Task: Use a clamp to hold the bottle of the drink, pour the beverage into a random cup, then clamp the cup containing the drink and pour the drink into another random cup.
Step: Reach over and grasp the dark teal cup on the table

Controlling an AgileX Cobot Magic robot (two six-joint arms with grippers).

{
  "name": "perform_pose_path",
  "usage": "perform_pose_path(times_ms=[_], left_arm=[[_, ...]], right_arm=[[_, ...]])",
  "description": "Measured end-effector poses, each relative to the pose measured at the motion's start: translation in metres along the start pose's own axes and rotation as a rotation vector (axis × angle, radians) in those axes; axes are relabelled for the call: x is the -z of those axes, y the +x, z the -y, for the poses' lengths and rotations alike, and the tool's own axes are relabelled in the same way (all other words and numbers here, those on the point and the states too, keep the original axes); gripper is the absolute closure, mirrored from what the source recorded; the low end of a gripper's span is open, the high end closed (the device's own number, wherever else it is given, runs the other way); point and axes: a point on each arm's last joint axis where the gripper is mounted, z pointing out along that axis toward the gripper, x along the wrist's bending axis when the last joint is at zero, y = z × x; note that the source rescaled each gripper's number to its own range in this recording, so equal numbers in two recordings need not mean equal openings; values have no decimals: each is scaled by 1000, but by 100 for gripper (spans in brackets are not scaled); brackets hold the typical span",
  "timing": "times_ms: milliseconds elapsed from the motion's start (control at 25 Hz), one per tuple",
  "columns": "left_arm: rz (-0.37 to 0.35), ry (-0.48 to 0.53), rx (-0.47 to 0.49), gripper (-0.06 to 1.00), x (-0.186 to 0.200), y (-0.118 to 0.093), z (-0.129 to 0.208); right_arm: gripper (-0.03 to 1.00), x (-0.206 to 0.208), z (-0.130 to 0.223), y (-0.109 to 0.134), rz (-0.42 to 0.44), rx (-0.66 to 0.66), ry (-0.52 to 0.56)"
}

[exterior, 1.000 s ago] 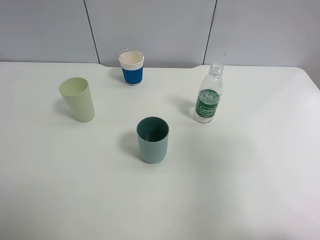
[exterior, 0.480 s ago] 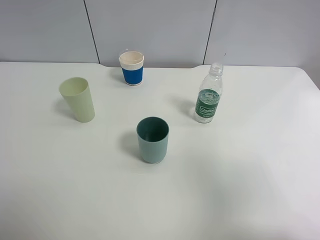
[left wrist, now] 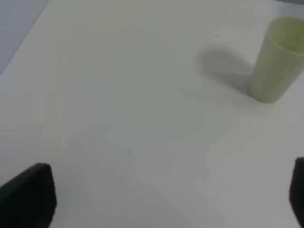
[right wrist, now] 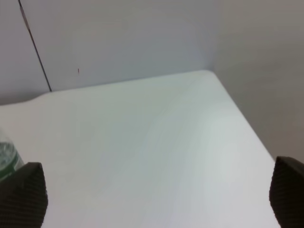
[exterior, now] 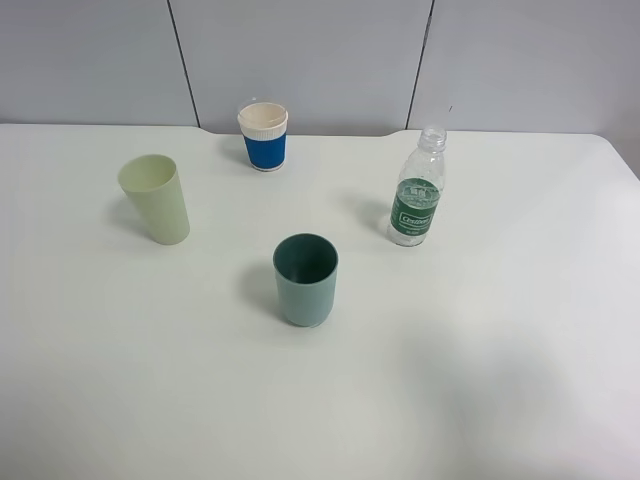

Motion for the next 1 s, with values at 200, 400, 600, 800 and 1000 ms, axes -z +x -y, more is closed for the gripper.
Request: perform_pose_path(times_ms=[200,400,600,800,1000], left_arm=[[0,0,0,-6,0,0,0],[0,0,0,-6,0,0,0],[0,0,0,-6,0,0,0],[0,0,0,-6,0,0,0],[0,0,0,-6,0,0,0]], right_arm=[[-3,0,1,0,-4,-4,4],[-3,0,2,1,-9,-9,14],[-3,3,1,5,-52,-34,41],[-3,4,2,5,-59,-38,53],[-3,4,2,5,-61,-30,56]])
